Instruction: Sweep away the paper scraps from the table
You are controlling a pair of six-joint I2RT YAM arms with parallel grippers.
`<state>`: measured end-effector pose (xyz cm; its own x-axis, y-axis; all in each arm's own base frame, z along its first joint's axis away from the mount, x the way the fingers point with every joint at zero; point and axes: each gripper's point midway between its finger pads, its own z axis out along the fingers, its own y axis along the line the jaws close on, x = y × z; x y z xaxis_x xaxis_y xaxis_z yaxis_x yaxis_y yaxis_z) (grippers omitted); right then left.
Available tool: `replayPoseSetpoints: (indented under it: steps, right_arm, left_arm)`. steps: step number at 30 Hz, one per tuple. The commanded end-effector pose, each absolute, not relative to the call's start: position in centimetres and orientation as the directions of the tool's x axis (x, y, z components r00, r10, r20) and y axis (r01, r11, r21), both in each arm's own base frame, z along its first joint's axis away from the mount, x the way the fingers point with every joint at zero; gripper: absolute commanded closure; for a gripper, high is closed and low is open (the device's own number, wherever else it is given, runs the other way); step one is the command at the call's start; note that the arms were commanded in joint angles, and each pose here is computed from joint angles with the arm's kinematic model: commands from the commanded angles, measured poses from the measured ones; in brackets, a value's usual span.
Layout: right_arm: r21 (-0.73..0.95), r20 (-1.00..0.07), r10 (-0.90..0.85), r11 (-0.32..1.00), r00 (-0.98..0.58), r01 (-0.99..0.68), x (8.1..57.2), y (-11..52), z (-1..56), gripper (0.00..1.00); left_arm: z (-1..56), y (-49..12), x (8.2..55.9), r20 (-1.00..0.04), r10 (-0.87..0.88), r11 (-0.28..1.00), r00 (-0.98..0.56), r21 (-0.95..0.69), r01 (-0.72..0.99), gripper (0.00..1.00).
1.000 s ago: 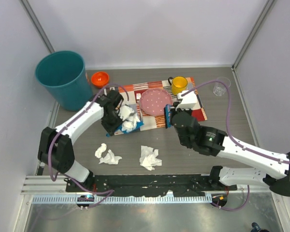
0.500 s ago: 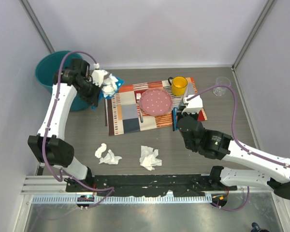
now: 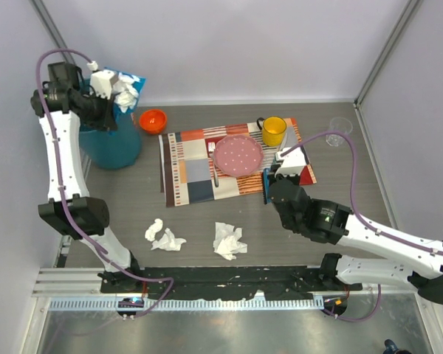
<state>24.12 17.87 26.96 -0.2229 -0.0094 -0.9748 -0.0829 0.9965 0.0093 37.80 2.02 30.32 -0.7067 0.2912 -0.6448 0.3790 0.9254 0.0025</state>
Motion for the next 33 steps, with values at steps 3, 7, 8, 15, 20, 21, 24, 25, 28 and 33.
replayPoseSetpoints:
  steps: [3, 7, 8, 15, 20, 21, 24, 25, 28, 33]
  right_arm:
    - [0.037, -0.975, 0.017, 0.996, -0.223, -0.086, 24.2, 18.4, 27.0, 0.99]
    - [0.034, -0.973, 0.011, 0.995, -0.231, -0.095, 24.2, 18.6, 26.7, 0.99]
    - [0.032, -0.972, 0.008, 0.995, -0.233, -0.097, 24.2, 18.7, 26.6, 0.99]
    - [0.044, -0.970, 0.017, 0.993, -0.241, -0.105, 24.1, 18.9, 26.2, 0.99]
    - [0.052, -0.969, 0.021, 0.992, -0.246, -0.118, 24.2, 19.3, 25.9, 0.99]
    - [0.052, -0.969, 0.021, 0.991, -0.245, -0.120, 24.1, 19.4, 25.9, 0.99]
    - [0.049, -0.969, 0.017, 0.991, -0.245, -0.124, 24.2, 19.5, 25.9, 0.99]
    - [0.048, -0.969, 0.016, 0.991, -0.246, -0.126, 24.2, 19.6, 25.8, 0.99]
    - [0.051, -0.970, 0.017, 0.990, -0.243, -0.132, 24.2, 19.7, 26.0, 0.99]
    - [0.056, -0.969, 0.017, 0.987, -0.246, -0.152, 24.1, 20.1, 26.2, 0.99]
  left_arm:
    - [32.7, 3.4, 36.1, -0.672, 0.163, 0.946, -0.722, -0.102, 0.309, 1.00]
    - [33.8, 7.4, 38.0, -0.706, 0.060, 0.985, -0.706, -0.075, 0.158, 1.00]
    - [33.7, 9.4, 38.2, -0.699, 0.045, 0.996, -0.714, -0.027, 0.088, 1.00]
    - [36.3, 17.0, 39.0, -0.738, 0.106, 0.935, -0.666, 0.302, -0.186, 1.00]
    - [38.3, 21.0, 37.3, -0.689, 0.226, 0.768, -0.689, 0.561, -0.309, 1.00]
    - [39.6, 21.3, 37.8, -0.705, 0.262, 0.727, -0.659, 0.593, -0.346, 1.00]
    - [42.6, 22.6, 37.2, -0.667, 0.352, 0.552, -0.656, 0.715, -0.430, 1.00]
    - [43.4, 22.6, 36.7, -0.635, 0.366, 0.476, -0.680, 0.756, -0.450, 1.00]
    - [44.9, 21.7, 37.4, -0.538, 0.480, 0.309, -0.693, 0.843, -0.440, 1.00]
    - [45.2, 21.3, 37.7, -0.317, 0.537, 0.024, -0.782, 0.932, -0.361, 1.00]
